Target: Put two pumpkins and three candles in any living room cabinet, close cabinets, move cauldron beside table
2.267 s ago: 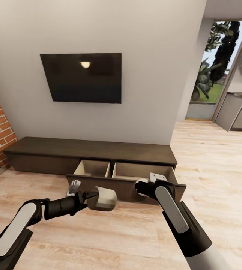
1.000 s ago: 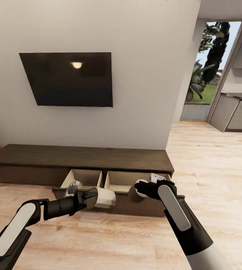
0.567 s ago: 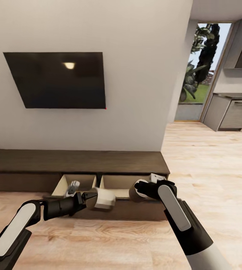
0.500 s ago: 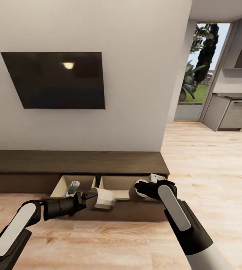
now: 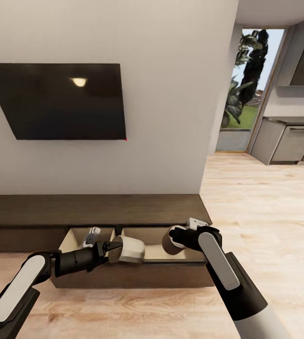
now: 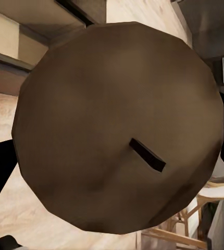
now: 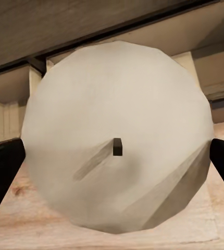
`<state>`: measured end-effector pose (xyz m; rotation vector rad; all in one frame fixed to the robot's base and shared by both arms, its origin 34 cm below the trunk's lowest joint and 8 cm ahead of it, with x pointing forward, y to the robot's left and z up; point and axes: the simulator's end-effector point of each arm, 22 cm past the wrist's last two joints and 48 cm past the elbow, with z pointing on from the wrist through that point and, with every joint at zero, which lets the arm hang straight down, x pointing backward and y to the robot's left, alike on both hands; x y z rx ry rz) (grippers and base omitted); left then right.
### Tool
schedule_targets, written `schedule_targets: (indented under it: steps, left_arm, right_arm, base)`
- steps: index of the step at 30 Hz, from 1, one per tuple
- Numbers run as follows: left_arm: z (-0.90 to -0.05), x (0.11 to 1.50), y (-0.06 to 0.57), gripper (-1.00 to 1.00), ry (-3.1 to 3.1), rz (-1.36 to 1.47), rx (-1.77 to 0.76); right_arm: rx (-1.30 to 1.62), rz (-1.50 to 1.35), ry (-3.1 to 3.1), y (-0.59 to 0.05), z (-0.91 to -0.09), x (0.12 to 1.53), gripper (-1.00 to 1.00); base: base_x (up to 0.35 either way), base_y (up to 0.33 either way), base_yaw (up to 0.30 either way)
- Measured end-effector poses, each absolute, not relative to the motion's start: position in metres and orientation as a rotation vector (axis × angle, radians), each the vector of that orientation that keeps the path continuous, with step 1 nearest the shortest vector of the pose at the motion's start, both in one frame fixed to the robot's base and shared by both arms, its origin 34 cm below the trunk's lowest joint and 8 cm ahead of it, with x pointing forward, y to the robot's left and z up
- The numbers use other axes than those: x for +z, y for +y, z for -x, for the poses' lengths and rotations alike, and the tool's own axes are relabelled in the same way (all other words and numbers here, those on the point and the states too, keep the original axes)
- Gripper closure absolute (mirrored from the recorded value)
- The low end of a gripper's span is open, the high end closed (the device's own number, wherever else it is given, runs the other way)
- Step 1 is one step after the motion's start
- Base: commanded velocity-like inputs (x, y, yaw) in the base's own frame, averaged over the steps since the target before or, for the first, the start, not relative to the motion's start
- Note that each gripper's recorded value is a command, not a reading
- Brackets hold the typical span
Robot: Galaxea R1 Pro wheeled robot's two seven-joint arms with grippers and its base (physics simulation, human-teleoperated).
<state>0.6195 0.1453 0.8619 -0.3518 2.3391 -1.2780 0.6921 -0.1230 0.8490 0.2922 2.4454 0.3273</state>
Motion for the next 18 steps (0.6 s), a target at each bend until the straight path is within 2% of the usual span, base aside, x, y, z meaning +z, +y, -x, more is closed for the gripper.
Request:
schedule_targets:
  steps: [18]
  left_arm:
    - [-0.6187,0.8609,0.1444,1.00,2.344,0.348,-1.274]
  right_arm:
    - [0.329,-0.292,2.446,-0.1228,-0.6920,0.8493,1.00]
  base:
    - [0.162,0.005,-0.030]
